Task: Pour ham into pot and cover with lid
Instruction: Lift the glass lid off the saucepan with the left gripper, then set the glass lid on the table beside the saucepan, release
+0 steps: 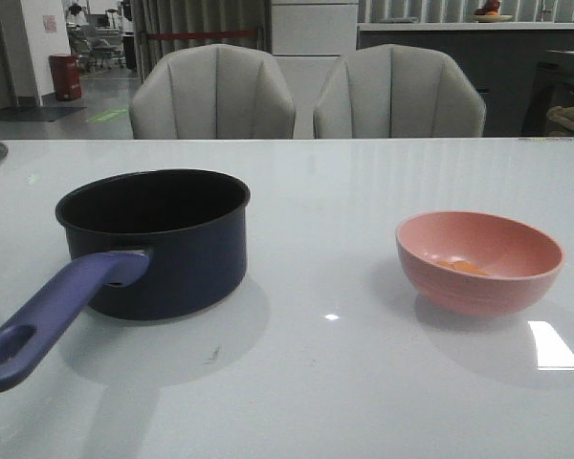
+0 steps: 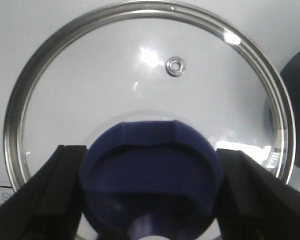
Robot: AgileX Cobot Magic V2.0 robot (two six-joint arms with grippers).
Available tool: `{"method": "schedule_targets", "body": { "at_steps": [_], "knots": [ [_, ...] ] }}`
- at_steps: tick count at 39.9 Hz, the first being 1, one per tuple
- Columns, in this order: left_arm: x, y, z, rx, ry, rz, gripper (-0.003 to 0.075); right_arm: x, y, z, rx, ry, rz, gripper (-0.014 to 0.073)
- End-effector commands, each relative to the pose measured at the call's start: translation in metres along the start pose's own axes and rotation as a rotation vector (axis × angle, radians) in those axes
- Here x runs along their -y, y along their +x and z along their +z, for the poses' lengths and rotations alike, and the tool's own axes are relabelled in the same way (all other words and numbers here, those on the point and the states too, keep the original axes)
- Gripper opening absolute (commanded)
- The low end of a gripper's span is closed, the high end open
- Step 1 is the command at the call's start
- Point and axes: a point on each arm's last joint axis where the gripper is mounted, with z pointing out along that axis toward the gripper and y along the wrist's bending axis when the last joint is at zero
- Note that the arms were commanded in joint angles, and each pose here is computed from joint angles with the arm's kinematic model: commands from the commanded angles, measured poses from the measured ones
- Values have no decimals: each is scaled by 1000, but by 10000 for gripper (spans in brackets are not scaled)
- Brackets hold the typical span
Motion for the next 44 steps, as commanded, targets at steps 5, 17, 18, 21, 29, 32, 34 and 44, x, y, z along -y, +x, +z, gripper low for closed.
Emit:
{"method": "schedule_targets", "body": {
  "at_steps": [5, 17, 18, 21, 29, 32, 34, 44],
  "knots": [
    [-4, 7, 9, 133, 28, -21, 258, 0, -11, -2, 110, 2, -13, 169],
    [-1, 7, 49, 82, 58, 1, 262, 0, -11, -2, 110, 2, -13, 169],
    [-1, 7, 51, 76, 58, 1, 262, 0, -11, -2, 110, 2, -13, 169],
    [-1, 7, 58, 57, 57, 0, 265, 0, -11, -2, 110, 2, -13, 169],
    [-1, 10, 66, 5, 57, 40, 410, 0, -11, -2, 110, 2, -13, 169],
    [-1, 10, 66, 1, 57, 40, 494, 0, -11, -2, 110, 2, -13, 169],
    [-1, 10, 66, -2, 57, 40, 541, 0, -11, -2, 110, 2, -13, 169],
    [-1, 11, 64, -13, 55, 44, 584, 0, -11, -2, 110, 2, -13, 169]
  ]
}}
